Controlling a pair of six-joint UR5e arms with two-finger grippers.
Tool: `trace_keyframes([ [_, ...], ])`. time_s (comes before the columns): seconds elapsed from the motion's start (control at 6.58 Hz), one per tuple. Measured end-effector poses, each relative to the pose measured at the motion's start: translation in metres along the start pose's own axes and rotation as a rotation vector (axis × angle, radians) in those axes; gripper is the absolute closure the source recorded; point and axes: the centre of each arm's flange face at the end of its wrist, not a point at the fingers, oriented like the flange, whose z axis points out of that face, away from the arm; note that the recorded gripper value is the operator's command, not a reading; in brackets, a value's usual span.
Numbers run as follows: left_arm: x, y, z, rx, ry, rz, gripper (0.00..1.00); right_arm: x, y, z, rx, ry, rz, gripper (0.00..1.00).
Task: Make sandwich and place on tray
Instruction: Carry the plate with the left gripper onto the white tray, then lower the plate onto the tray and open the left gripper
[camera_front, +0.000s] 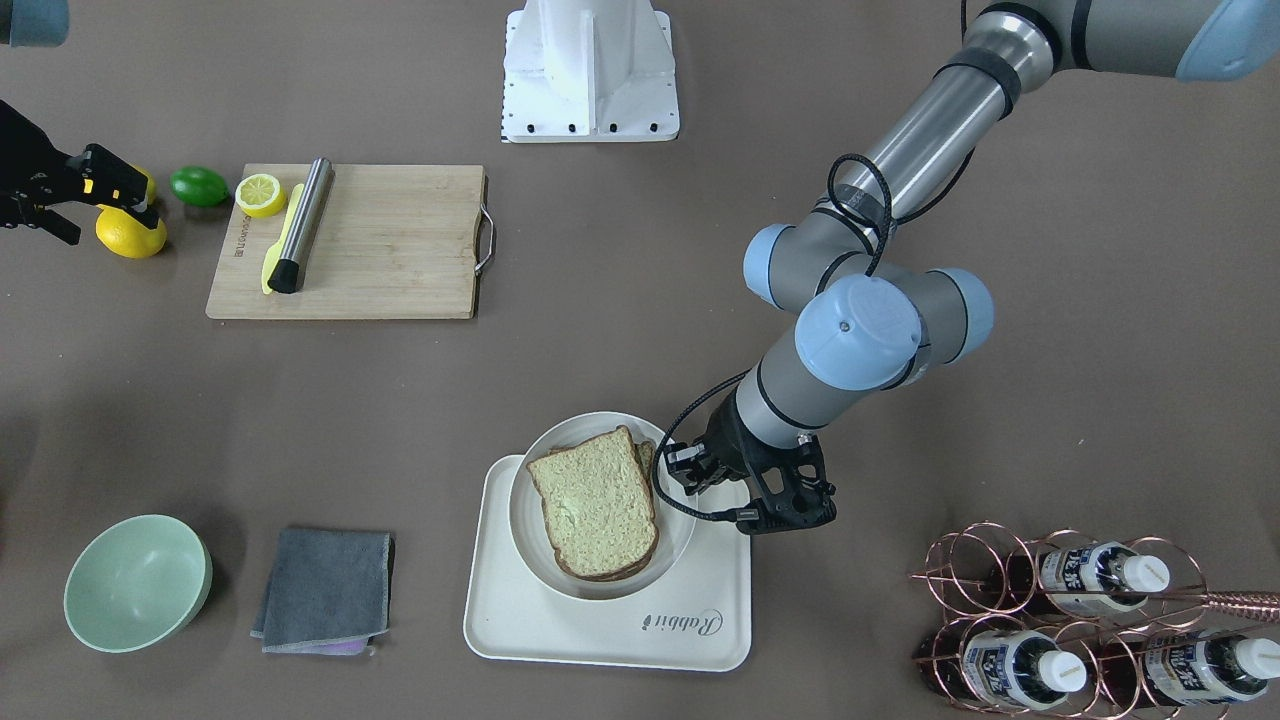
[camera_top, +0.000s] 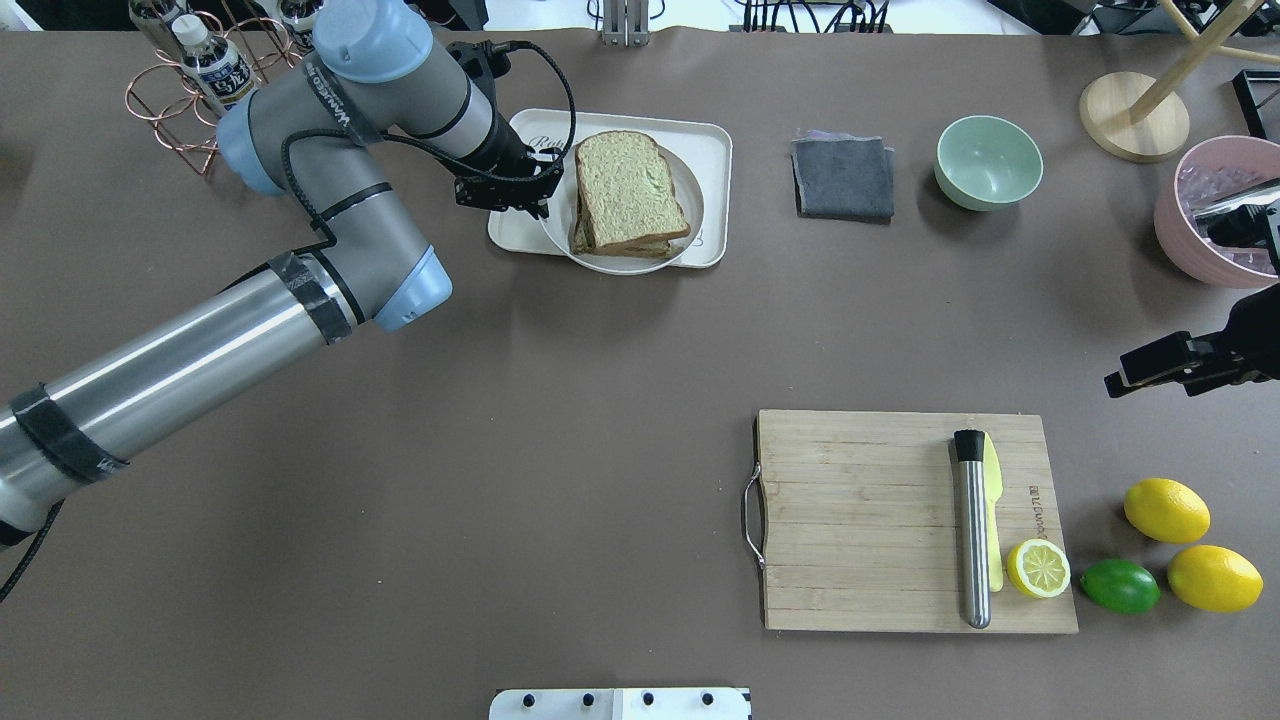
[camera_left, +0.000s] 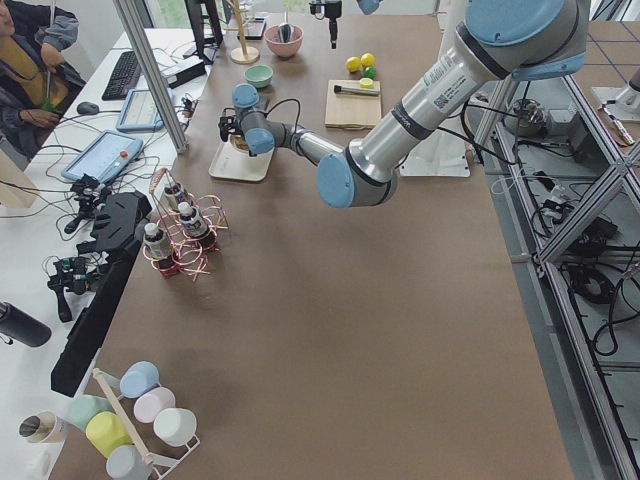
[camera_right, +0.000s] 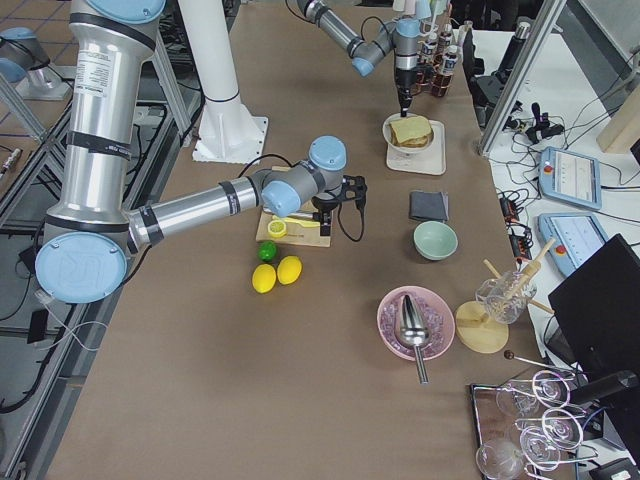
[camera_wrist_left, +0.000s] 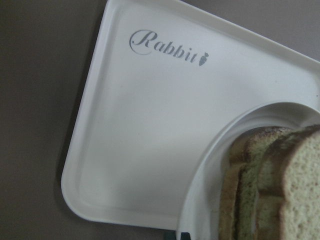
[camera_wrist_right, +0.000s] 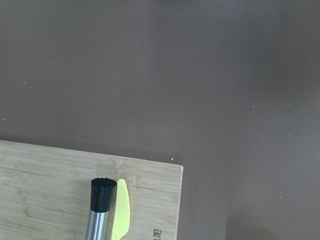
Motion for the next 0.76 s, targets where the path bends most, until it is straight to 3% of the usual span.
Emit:
trace_keyframes([
  [0.76,-0.011,-0.032,0.033,0.029,-0.012,0.021,1.0,-0.001,0.0,0.001,0.0,0.002,-0.002,0.01],
])
